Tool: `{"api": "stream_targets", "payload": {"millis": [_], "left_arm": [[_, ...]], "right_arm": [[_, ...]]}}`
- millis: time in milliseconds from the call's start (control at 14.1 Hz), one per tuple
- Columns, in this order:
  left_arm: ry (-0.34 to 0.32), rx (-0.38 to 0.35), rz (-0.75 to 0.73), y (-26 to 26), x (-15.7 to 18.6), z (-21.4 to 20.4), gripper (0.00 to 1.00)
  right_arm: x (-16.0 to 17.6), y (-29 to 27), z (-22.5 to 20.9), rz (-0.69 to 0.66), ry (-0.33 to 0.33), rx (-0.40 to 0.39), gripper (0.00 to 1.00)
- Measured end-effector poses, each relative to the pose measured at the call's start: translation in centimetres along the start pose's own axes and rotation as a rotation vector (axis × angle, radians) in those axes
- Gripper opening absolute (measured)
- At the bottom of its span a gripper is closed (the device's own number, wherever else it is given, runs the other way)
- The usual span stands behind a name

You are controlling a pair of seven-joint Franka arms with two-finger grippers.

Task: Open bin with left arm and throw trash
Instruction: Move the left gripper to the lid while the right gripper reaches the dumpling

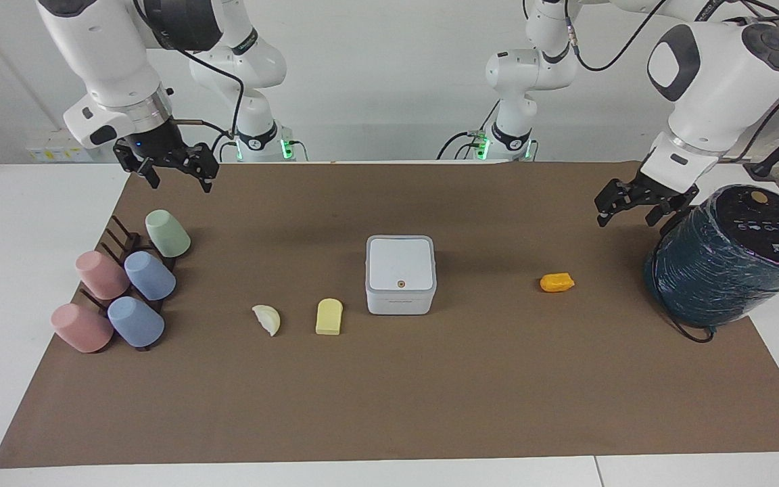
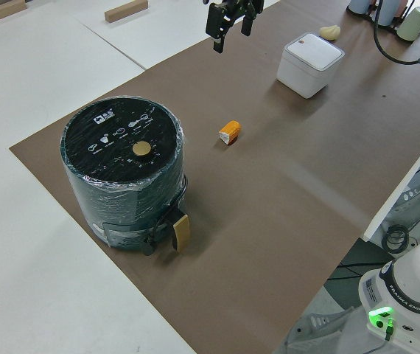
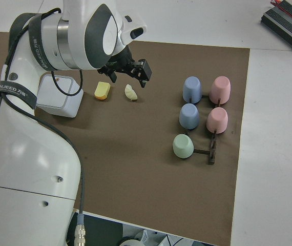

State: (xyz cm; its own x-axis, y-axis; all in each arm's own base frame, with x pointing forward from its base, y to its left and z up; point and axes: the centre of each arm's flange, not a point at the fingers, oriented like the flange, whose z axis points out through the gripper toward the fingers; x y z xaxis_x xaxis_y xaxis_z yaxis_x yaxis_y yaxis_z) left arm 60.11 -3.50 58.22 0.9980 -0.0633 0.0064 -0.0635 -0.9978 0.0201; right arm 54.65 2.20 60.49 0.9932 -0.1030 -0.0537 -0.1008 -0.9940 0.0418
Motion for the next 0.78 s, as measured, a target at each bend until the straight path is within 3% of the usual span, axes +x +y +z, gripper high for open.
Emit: {"api": "stream_targets", "payload": {"millis": [781], "left_arm": [[0.0,-0.003,0.053,3.9,-0.1,0.1,1.0]], "right_arm": [[0.0,0.0,0.0,0.001,0.0,0.0,1.0]]}}
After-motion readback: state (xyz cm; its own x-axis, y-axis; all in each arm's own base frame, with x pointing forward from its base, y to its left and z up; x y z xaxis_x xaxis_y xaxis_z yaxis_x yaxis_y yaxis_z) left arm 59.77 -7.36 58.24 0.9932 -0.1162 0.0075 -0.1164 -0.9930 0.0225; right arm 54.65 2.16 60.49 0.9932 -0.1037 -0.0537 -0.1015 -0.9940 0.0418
